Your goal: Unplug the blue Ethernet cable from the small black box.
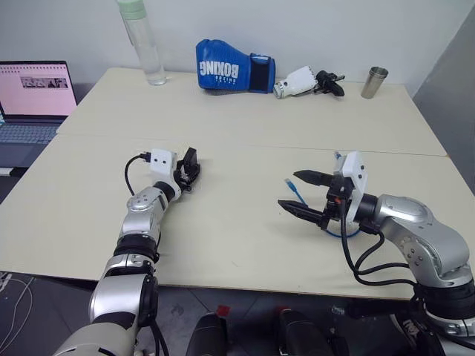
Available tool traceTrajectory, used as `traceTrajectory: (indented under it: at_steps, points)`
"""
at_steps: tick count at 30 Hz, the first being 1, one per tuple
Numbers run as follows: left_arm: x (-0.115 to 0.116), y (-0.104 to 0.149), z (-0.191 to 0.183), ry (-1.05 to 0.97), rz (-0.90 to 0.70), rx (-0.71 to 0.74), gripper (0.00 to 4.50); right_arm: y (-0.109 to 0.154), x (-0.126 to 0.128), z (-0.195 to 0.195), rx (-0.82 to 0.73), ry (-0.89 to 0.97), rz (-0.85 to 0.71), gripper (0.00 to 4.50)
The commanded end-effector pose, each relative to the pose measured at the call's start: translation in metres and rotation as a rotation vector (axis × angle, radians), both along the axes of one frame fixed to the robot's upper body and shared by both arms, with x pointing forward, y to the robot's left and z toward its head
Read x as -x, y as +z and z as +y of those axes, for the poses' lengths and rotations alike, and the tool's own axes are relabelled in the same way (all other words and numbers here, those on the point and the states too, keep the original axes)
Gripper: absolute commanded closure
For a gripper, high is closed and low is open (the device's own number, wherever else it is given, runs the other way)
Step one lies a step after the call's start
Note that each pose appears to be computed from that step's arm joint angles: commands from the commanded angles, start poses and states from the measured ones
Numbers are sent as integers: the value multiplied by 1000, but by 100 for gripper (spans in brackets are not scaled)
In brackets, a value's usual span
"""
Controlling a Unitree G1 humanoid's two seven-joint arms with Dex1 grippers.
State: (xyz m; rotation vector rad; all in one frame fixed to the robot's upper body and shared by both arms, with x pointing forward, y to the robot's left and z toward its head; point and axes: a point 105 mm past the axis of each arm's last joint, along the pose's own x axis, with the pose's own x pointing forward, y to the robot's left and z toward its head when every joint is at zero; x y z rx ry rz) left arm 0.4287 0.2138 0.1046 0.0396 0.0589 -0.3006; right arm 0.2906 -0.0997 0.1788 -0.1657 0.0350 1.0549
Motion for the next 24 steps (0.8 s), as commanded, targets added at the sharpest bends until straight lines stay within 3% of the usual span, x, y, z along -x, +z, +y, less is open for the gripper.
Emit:
traceTrajectory:
  at_steps: [1,4,8,14,17,24]
  points:
    - [-1,29,7,-31,-73,1,49,10,5,-2,4,12,-42,0]
    - [6,43,13,-89,-78,-15,2,10,7,-5,12,13,-28,0]
    - [18,64,25,-169,-53,-96,2,16,11,-14,16,10,-8,0]
    - [61,110,34,-441,51,-227,2,41,19,-46,24,-1,73,0]
    - [75,128,47,-485,93,-250,2,51,20,-63,37,-30,110,0]
    - [88,121,61,-533,155,-260,2,42,15,-85,119,-95,124,0]
